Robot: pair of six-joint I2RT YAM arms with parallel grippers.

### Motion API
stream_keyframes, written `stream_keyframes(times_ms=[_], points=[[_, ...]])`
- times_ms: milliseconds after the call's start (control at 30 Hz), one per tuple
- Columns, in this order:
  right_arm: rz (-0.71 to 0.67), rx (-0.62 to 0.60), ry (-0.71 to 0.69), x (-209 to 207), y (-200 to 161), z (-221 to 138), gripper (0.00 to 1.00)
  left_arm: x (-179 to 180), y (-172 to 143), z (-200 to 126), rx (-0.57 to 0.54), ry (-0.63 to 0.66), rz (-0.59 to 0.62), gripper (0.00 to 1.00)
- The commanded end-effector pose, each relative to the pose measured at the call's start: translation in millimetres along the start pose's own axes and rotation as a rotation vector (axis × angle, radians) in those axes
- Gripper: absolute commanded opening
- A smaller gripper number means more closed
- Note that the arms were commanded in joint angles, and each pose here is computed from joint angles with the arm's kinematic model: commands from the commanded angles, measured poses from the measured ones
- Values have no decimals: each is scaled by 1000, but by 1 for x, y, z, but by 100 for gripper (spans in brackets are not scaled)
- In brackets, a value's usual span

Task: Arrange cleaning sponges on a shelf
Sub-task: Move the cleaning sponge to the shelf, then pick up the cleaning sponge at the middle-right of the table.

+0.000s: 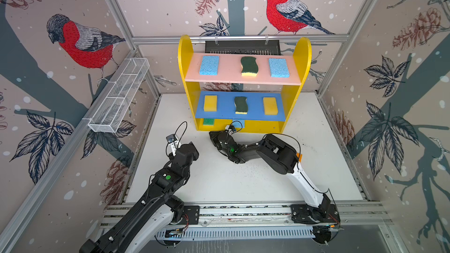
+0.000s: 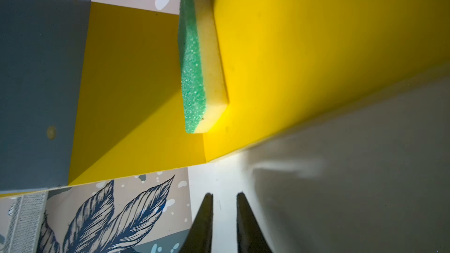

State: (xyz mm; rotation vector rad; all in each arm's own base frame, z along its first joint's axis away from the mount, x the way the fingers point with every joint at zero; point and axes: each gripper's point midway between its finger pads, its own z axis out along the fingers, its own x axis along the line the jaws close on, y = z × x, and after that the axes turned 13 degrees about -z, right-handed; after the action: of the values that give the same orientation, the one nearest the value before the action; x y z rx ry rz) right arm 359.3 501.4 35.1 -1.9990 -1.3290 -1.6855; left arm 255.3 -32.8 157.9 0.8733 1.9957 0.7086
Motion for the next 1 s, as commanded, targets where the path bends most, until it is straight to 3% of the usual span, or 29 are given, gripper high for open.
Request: stream_keyframes(times_ms=[0,367,800,967], points=[[-90,23,-102,-20,-3,-15,25,3,4,-2,-12,17,9,73],[-342,121,-293,-21,-3,-105,33,-2,5,-8,10,-12,21,75],[-521,-11,-436,-24,47,-217,40,1,-18,-7,108,-20,41,75],[-573,-90,-494,-24,80,-260,49,-2,-21,-6,123,-19,65,75]])
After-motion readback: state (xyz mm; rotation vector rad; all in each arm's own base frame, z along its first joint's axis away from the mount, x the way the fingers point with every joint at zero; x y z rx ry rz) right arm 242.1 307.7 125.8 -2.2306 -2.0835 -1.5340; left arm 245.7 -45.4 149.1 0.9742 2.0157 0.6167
